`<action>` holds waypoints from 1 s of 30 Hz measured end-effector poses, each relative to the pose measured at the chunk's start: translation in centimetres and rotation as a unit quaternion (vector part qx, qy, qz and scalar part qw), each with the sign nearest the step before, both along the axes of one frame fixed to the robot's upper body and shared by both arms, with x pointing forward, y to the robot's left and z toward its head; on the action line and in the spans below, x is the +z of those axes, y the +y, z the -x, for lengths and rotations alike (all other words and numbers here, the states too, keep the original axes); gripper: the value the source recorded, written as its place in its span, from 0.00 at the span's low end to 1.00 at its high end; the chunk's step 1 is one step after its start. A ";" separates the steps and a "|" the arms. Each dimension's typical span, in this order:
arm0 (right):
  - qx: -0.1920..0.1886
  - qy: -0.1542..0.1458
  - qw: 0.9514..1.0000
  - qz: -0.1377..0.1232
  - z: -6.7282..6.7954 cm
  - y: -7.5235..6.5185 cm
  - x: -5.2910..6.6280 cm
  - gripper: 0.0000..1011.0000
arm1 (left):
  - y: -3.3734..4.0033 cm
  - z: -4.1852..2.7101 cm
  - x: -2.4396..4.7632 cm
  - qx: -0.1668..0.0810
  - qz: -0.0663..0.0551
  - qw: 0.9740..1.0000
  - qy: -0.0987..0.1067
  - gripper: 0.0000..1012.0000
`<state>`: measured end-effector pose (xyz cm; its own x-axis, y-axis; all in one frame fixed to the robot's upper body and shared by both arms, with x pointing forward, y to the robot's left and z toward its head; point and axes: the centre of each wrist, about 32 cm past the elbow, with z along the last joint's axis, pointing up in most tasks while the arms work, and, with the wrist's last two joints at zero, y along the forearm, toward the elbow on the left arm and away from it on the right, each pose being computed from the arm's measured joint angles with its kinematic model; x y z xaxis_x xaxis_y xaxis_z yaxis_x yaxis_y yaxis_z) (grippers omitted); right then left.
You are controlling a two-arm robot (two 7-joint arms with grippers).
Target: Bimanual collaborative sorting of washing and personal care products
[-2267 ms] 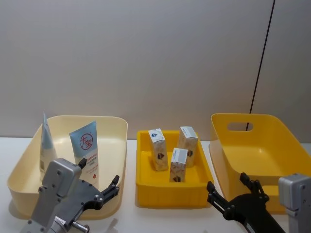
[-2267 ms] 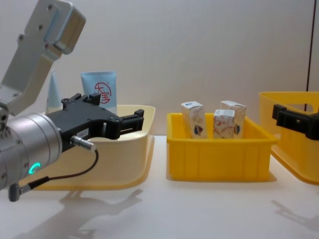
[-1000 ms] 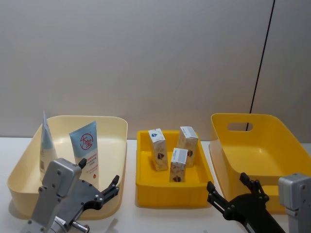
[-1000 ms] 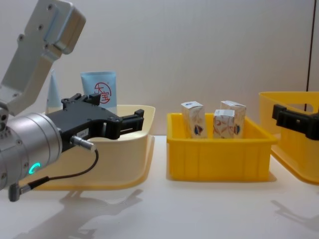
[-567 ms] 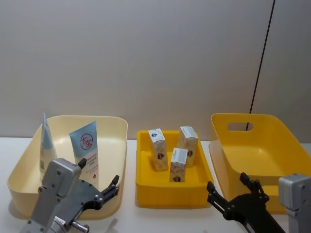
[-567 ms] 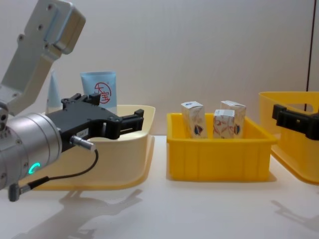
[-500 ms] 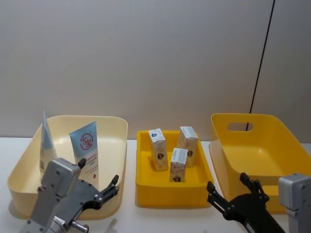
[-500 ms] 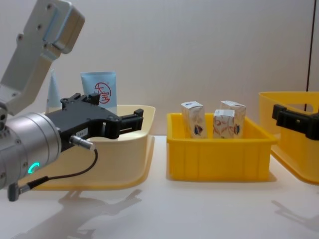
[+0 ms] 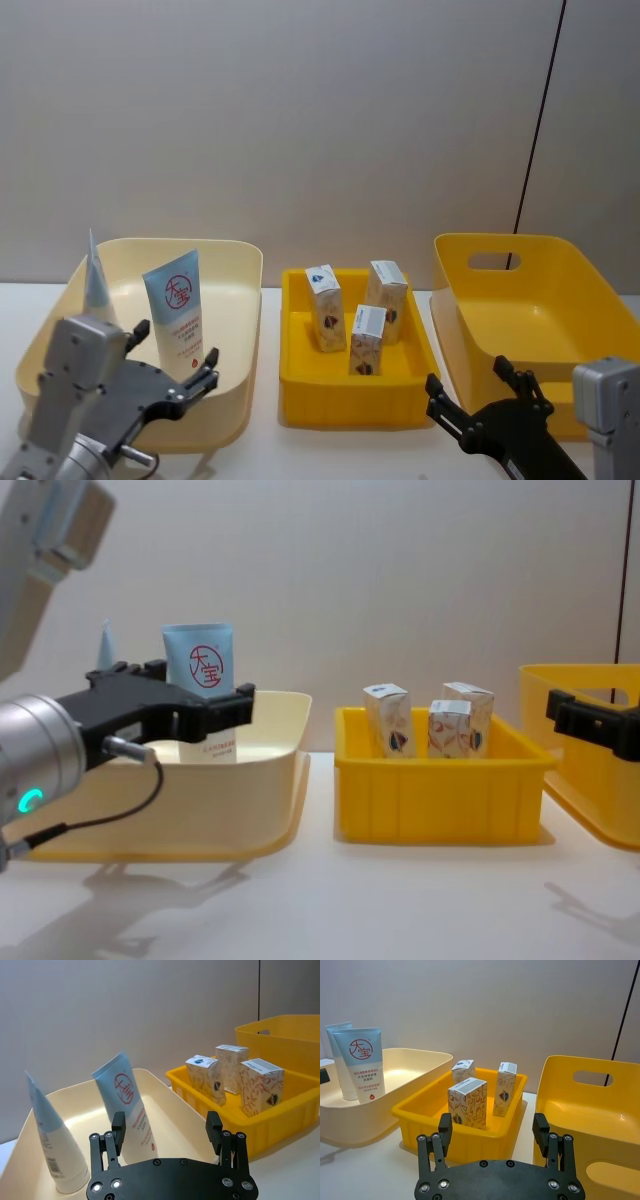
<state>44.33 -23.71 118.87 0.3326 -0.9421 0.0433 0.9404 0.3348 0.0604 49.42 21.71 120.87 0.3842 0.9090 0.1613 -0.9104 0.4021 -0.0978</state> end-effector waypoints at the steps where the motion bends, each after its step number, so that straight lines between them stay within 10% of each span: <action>1: 0.000 0.000 1.000 0.000 0.0 0.0 0.0 0.99 | 0.20 -0.08 0.01 0.001 0.003 1.000 0.001 0.99; 10: 0.000 0.000 1.000 0.000 0.0 0.0 0.0 0.99 | 1.91 -1.30 0.25 -0.014 0.030 0.999 0.019 0.99; 30: 0.000 0.000 1.000 0.000 0.0 0.0 0.0 0.99 | 5.01 -6.63 -0.42 -0.077 0.065 0.992 0.070 0.99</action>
